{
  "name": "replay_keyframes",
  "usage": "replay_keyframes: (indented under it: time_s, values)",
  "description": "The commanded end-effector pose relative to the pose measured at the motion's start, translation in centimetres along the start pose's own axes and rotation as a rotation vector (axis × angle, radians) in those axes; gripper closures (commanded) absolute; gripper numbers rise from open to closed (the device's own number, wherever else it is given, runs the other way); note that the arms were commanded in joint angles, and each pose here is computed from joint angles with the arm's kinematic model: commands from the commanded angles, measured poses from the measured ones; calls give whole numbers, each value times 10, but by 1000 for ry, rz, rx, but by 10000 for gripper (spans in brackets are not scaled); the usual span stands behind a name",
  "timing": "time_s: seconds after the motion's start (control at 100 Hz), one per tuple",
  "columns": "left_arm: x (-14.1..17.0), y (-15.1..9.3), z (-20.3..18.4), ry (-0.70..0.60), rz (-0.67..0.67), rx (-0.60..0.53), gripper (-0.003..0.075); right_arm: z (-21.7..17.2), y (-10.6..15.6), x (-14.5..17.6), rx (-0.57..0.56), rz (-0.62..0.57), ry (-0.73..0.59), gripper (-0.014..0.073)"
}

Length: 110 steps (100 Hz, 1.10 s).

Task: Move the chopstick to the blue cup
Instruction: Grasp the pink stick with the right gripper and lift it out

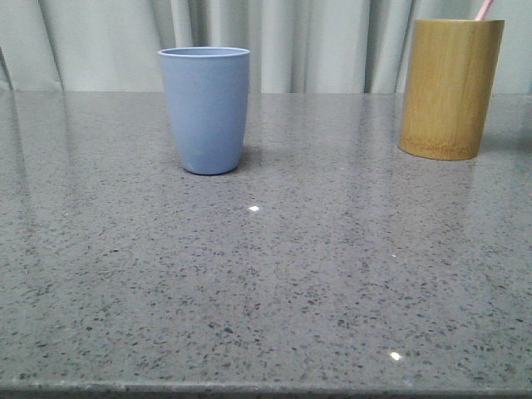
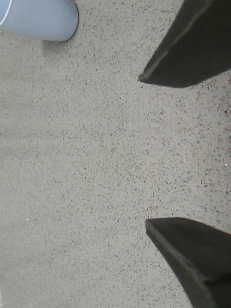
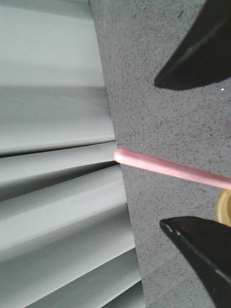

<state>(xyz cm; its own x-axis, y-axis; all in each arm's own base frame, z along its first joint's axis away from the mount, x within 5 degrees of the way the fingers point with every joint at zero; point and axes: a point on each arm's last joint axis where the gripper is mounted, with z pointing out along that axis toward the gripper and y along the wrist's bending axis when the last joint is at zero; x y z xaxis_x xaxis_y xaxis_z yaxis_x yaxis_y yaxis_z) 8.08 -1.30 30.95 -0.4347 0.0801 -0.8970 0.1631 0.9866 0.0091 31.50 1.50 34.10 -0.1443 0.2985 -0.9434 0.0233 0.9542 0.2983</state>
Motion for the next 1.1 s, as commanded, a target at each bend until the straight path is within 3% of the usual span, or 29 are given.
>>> replay_keyframes:
  time_s: [0.0, 0.59, 1.09]
  values:
    - [-13, -2, -4, -81, 7, 19, 173, -3, 5, -30, -22, 16, -166, 43]
    - [-13, -2, -4, -81, 7, 19, 173, 21, 5, -26, -14, 16, -118, 56]
    - [-13, -2, -4, -81, 7, 19, 173, 20, 5, -27, -15, 16, -136, 470]
